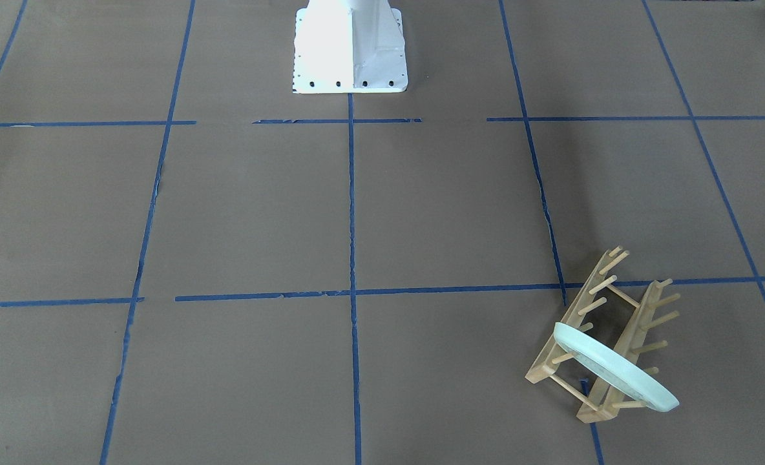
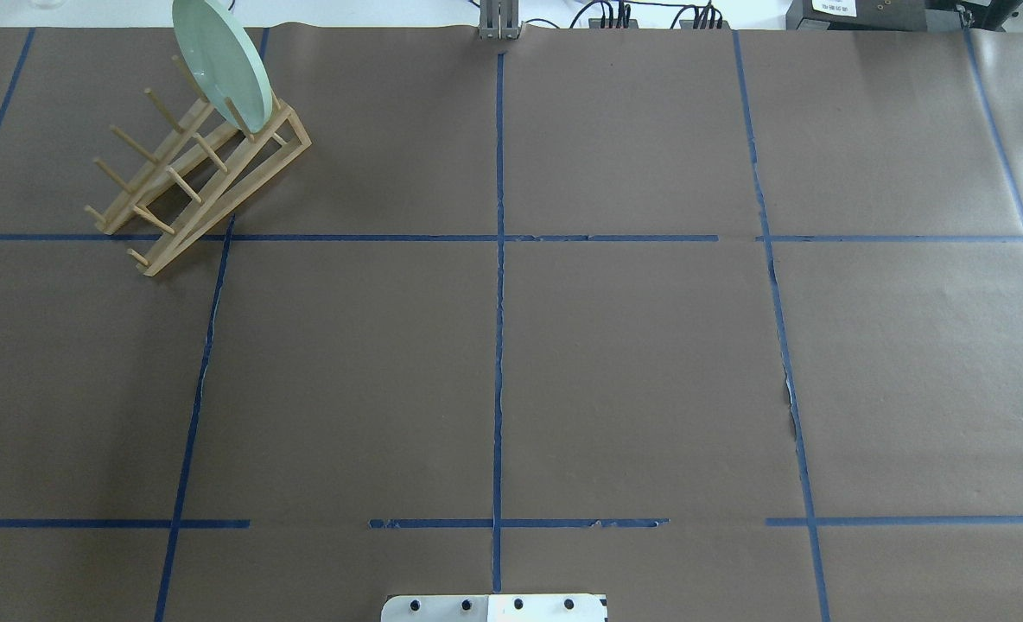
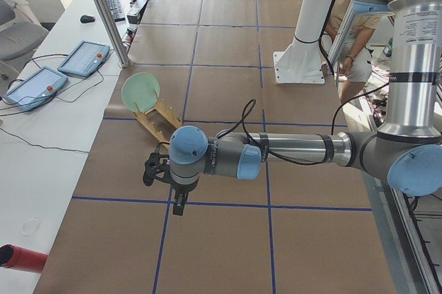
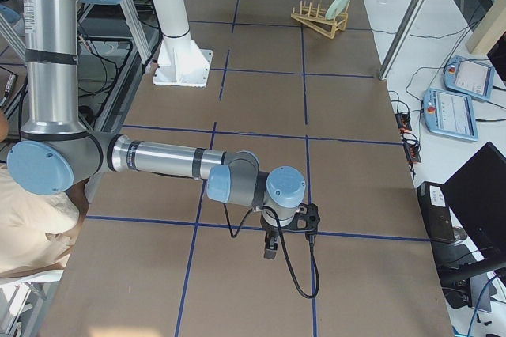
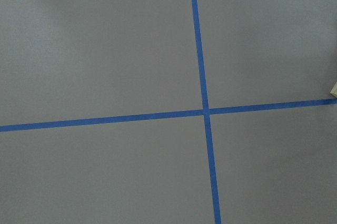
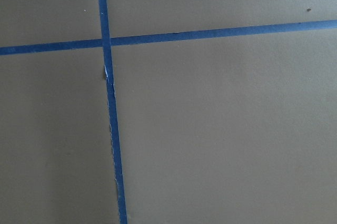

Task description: Place plate on table

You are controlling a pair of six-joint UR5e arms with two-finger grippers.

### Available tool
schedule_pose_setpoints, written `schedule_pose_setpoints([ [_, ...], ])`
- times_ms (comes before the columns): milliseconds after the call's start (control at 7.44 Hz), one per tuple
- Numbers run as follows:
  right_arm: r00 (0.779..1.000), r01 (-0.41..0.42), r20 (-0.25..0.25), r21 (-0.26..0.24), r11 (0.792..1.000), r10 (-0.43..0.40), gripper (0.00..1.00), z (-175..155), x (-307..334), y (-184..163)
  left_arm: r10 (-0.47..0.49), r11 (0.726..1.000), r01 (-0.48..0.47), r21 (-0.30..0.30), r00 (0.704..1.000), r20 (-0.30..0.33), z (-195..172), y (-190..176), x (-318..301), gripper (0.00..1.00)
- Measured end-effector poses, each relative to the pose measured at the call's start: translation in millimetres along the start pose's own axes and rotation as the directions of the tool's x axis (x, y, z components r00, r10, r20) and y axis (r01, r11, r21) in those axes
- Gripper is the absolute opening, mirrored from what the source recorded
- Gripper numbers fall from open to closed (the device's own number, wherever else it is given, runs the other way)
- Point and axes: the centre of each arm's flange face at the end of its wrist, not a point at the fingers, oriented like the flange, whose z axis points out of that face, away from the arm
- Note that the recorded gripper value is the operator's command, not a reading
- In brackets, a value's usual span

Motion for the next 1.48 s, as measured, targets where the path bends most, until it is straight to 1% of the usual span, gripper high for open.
schedule_pose_setpoints([
  [403,1.0,0.0,0.0,0.0,1.0,0.0,1.0,0.0,0.0,0.0,0.006,1.0,-0.006,-0.005,1.0,0.004,2.9,-1.2,1.6,1.0],
  [537,1.0,0.0,0.0,0.0,1.0,0.0,1.0,0.0,0.0,0.0,0.032,0.999,-0.032,0.017,0.999,0.004,-4.4,-10.7,11.1,1.0],
  [672,1.0,0.0,0.0,0.0,1.0,0.0,1.0,0.0,0.0,0.0,0.081,0.994,-0.082,0.066,0.997,0.007,-14.6,-35.1,22.9,1.0],
  [806,1.0,0.0,0.0,0.0,1.0,0.0,1.0,-0.1,-0.1,0.0,0.131,0.984,-0.13,0.123,0.991,0.002,-24.9,-66.7,35.4,1.0],
  [940,1.0,0.0,0.0,0.0,1.0,0.0,1.0,-0.1,-0.1,0.0,0.123,0.979,-0.115,0.171,0.992,-0.038,-33.0,-89.2,52.3,1.0],
  [1075,1.0,0.0,0.0,0.0,1.0,0.0,1.0,-0.1,-0.1,0.0,0.075,0.978,-0.051,0.205,0.991,-0.112,-32.6,-103.6,80.4,1.0],
  [1209,1.0,0.0,0.0,0.0,1.0,0.0,1.0,-0.2,-0.2,0.0,0.036,0.976,0.008,0.219,0.98,-0.198,-19.1,-112.2,122.8,1.0],
  [1343,1.0,0.0,0.0,0.0,1.0,0.0,1.0,-0.2,-0.1,0.0,-0.01,0.975,0.073,0.209,0.957,-0.289,0.1,-116.0,173.2,1.0],
  [1478,1.0,0.0,0.0,0.0,1.0,0.0,1.0,-0.1,-0.1,0.0,-0.107,0.969,0.18,0.169,0.922,-0.371,10.7,-120.3,215.3,1.0],
])
